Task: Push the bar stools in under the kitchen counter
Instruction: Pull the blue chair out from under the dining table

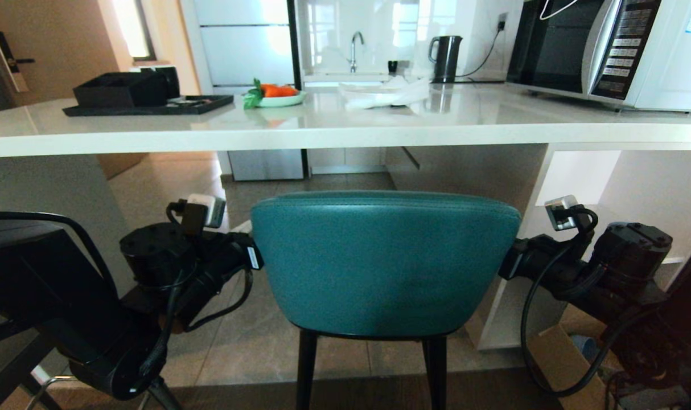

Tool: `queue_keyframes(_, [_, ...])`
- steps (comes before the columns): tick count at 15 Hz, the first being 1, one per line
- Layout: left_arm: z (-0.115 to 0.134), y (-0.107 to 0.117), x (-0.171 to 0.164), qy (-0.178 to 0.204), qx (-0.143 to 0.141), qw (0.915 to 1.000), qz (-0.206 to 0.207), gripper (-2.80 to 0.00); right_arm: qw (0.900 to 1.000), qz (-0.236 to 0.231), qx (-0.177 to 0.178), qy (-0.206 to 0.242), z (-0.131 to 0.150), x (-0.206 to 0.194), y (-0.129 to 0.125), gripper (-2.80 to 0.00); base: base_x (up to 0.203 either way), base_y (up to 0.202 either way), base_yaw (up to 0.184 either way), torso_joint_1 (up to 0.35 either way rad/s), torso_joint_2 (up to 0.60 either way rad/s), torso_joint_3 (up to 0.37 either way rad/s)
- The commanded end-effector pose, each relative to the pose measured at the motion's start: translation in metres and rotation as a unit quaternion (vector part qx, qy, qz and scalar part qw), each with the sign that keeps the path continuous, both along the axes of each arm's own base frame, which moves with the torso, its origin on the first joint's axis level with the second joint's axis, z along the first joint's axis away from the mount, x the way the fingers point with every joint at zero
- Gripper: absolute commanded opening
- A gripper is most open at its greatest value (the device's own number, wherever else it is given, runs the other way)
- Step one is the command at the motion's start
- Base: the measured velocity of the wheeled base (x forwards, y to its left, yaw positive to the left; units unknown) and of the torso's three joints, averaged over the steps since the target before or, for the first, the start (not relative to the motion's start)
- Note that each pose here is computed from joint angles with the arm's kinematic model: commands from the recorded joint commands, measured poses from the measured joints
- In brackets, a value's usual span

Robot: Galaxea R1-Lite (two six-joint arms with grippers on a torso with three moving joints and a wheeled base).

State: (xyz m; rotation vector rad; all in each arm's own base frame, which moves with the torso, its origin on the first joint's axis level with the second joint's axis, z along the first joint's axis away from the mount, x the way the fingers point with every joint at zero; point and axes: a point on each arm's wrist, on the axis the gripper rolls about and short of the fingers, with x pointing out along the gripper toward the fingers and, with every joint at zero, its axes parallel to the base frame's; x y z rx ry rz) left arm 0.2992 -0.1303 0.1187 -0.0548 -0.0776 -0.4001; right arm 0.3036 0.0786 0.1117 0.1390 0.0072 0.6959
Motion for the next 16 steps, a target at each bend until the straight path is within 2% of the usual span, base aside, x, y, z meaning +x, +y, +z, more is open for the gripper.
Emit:
queue_keyframes(1, [0.0032, -0.0006, -0.0018, -0.007, -0.004, 1.0, -0.001, -2.8, 0.998, 0.059, 0.001, -0.002, 0.0, -0.0108, 0.0341, -2.8, -0.19, 0.0, -0.001, 0.003, 0.0, 0.01])
queue_keyframes(16, [0.0032, -0.0076, -0.0087, -0.004, -0.004, 1.0, -0.002, -2.8, 0.998, 0.058, 0.001, -0.004, 0.0006, -0.0107, 0.0341, -2.8, -0.194, 0.0, -0.001, 0.002, 0.0, 0.003])
